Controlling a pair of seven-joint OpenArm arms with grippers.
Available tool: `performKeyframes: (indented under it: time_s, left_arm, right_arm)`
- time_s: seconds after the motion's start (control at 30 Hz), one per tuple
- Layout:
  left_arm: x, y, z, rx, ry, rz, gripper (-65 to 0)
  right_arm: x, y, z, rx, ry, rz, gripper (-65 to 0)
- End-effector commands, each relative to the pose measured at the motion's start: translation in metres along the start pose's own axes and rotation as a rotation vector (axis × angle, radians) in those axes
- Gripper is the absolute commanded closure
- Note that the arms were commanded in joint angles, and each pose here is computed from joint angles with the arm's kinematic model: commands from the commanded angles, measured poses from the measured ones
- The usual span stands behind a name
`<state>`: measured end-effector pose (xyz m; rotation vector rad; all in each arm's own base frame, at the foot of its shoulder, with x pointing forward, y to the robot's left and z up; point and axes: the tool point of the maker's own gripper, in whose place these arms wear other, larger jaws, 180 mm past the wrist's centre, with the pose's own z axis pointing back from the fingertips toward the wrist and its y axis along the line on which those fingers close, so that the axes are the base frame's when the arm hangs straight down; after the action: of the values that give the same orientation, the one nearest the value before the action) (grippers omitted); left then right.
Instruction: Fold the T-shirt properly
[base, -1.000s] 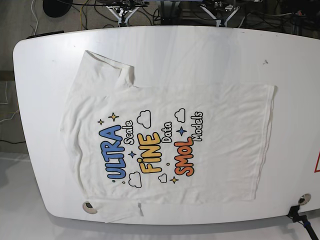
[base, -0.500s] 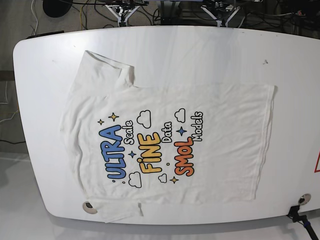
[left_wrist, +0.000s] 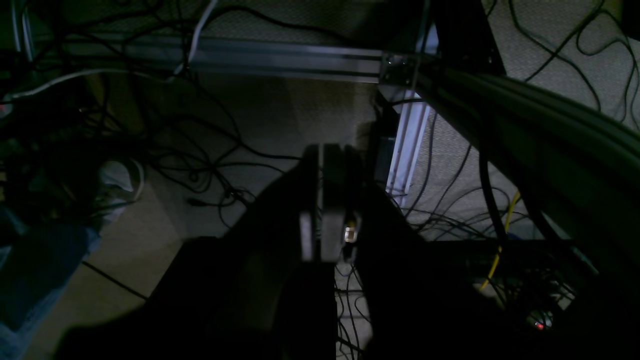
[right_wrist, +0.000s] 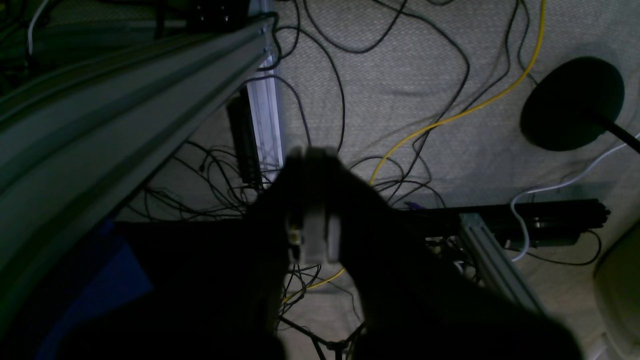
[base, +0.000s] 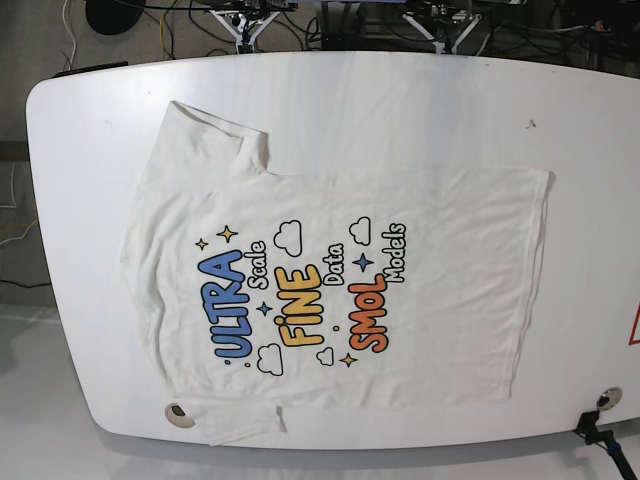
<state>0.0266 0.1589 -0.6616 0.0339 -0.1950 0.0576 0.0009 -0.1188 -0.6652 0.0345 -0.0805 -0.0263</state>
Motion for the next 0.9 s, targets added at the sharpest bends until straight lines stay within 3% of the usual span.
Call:
performKeyframes:
  time_s: [0.0,0.27,0.37,0.87]
  left_arm:
    - [0.002,0.0,0.0,-0.004,-0.013,-0.001,0.0]
    - [-0.001,0.002,0.0,0.002,-0.006,0.008,0.0]
    - [0.01,0.001,0.0,0.009,-0.048,0.011,0.0]
    - [0.004,0.001,0.0,0.01,-0.018,0.008,0.0]
  right_arm:
    - [-0.001,0.0,0.0,0.0,-0.004,0.002,0.0]
    - [-0.003,-0.001,0.0,0.001,-0.001,0.004,0.0]
    - [0.003,0.004,0.0,0.015,-0.015,-0.003,0.0]
    - [-0.001,-0.001,0.0,0.004,-0.009,-0.002,0.0]
